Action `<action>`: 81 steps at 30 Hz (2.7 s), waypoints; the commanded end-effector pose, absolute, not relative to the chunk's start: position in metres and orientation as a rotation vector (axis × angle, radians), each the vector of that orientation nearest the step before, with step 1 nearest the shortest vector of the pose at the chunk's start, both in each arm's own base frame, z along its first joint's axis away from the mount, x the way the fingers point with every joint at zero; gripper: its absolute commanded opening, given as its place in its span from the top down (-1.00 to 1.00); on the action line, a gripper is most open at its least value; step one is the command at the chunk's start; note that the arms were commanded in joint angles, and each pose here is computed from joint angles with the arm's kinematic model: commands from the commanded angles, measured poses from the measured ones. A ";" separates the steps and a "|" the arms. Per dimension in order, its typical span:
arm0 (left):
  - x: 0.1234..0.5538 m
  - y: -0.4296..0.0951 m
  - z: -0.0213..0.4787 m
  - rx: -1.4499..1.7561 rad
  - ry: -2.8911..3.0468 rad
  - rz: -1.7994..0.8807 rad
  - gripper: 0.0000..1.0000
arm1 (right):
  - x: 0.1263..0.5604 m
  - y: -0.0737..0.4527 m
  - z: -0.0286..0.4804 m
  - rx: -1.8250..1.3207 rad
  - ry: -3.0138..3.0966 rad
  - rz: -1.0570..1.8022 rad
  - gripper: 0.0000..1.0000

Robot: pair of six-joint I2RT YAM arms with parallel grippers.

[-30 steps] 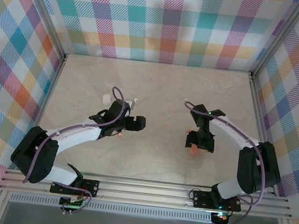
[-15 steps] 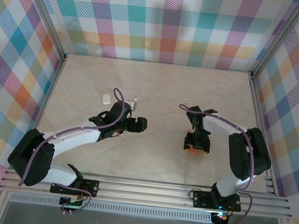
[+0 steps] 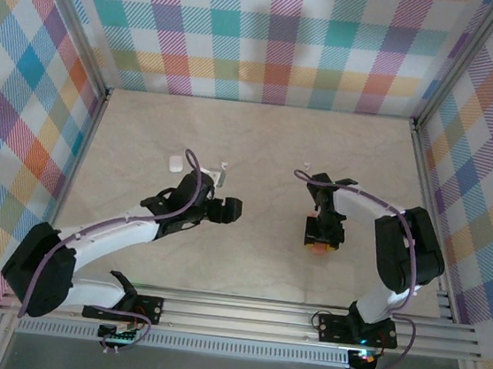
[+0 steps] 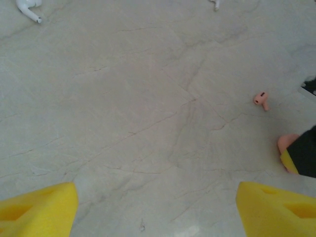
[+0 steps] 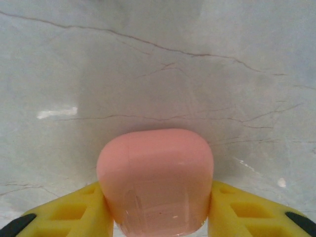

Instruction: Insert the wireless bluetooth earbuds into the charging case

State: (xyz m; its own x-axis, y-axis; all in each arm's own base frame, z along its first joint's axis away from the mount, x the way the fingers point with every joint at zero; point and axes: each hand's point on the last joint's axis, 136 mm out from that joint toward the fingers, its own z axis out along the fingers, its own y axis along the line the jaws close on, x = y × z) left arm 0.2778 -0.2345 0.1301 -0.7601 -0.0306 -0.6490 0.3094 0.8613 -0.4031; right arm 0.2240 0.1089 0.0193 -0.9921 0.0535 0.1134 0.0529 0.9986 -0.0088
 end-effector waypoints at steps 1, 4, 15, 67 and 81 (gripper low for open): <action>0.270 -0.238 0.146 0.312 2.285 -0.672 -0.66 | 0.237 0.132 0.035 -0.130 -3.078 -0.184 0.19; 0.266 -0.236 0.160 0.359 2.239 -0.673 -0.67 | 0.246 0.144 0.057 -0.127 -3.136 -0.313 0.20; 0.254 -0.246 0.211 0.413 1.985 -0.850 -0.64 | 0.282 0.199 0.153 -0.153 -3.204 -0.904 0.23; 0.293 -0.396 0.232 0.356 1.546 -1.276 0.05 | 0.287 0.232 0.227 -0.650 -2.890 -1.514 0.25; 0.291 -0.374 0.250 0.414 1.547 -1.256 0.73 | 0.288 0.229 0.249 -0.506 -2.998 -1.616 -0.37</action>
State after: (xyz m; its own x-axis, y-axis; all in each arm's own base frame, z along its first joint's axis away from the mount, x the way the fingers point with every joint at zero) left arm 0.2954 -0.3839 0.2252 -0.4263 -0.3189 -0.8465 0.7389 0.4171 -0.5292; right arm 0.2893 0.2257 0.2278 -0.9022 0.4299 -0.0347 0.2241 0.5360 0.8139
